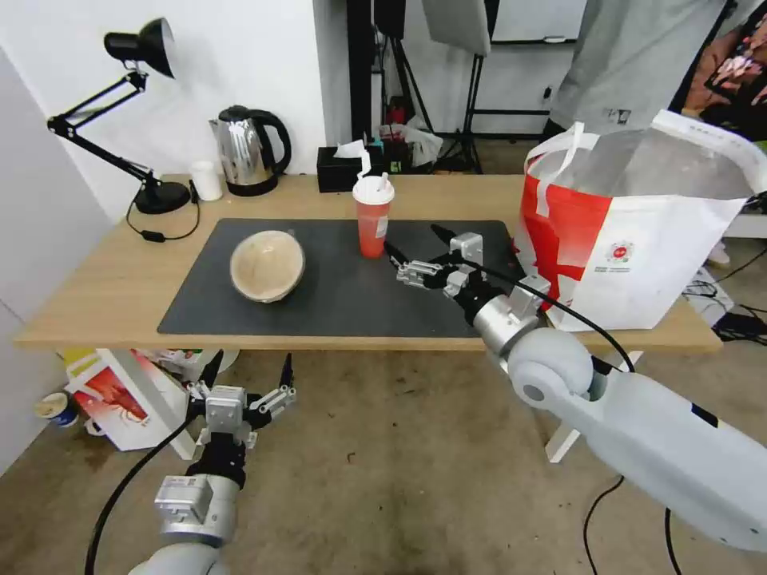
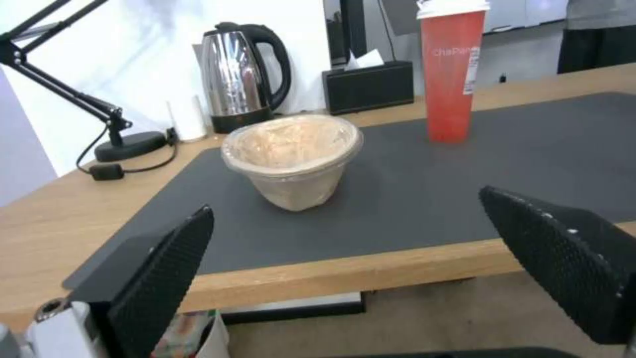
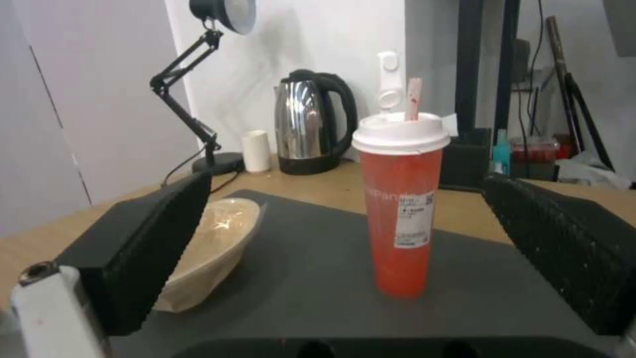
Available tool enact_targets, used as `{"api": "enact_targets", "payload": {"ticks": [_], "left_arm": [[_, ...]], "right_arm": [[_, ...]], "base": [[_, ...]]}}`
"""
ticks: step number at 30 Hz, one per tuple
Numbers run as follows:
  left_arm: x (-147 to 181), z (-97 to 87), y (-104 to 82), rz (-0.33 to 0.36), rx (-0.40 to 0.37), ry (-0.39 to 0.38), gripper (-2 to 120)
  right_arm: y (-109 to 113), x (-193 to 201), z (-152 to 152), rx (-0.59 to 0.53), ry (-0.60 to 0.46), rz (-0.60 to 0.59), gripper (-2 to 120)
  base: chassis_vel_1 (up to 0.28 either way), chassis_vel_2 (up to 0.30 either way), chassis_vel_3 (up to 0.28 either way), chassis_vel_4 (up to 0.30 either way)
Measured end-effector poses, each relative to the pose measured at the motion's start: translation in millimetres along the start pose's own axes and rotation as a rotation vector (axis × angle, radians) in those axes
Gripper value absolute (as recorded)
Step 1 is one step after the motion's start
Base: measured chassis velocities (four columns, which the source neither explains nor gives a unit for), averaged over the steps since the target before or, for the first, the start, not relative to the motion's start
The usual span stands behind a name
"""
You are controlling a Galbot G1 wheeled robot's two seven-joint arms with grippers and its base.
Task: Pick up the trash from the table and place it into the takeout bag.
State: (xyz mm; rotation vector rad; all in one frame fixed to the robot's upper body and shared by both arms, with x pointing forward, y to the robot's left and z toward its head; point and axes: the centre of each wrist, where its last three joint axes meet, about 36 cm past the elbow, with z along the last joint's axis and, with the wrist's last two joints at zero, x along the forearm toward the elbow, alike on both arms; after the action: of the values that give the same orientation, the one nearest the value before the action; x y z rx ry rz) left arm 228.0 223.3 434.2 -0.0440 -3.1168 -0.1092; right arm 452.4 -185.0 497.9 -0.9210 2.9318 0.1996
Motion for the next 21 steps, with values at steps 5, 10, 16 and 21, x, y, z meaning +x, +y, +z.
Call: {"api": "enact_targets", "payload": {"ticks": [5,10,16,21], "left_arm": [[0,0.0,0.0,0.000,0.000,0.000,100],[0,0.0,0.0,0.000,0.000,0.000,100],[0,0.0,0.0,0.000,0.000,0.000,100],[0,0.0,0.0,0.000,0.000,0.000,100]], "right_arm": [[0,-8,9,-0.005,0.018,0.013,100],[-6,-15,17,0.002,0.049,0.032,100],[-17,-28,22,0.020,0.062,0.052,100],[-18,-36,30,0.021,0.080,0.050,100]], "base": [[0.000,0.000,0.000,0.000],[0.000,0.000,0.000,0.000],[0.000,0.000,0.000,0.000],[0.000,0.000,0.000,0.000]]}}
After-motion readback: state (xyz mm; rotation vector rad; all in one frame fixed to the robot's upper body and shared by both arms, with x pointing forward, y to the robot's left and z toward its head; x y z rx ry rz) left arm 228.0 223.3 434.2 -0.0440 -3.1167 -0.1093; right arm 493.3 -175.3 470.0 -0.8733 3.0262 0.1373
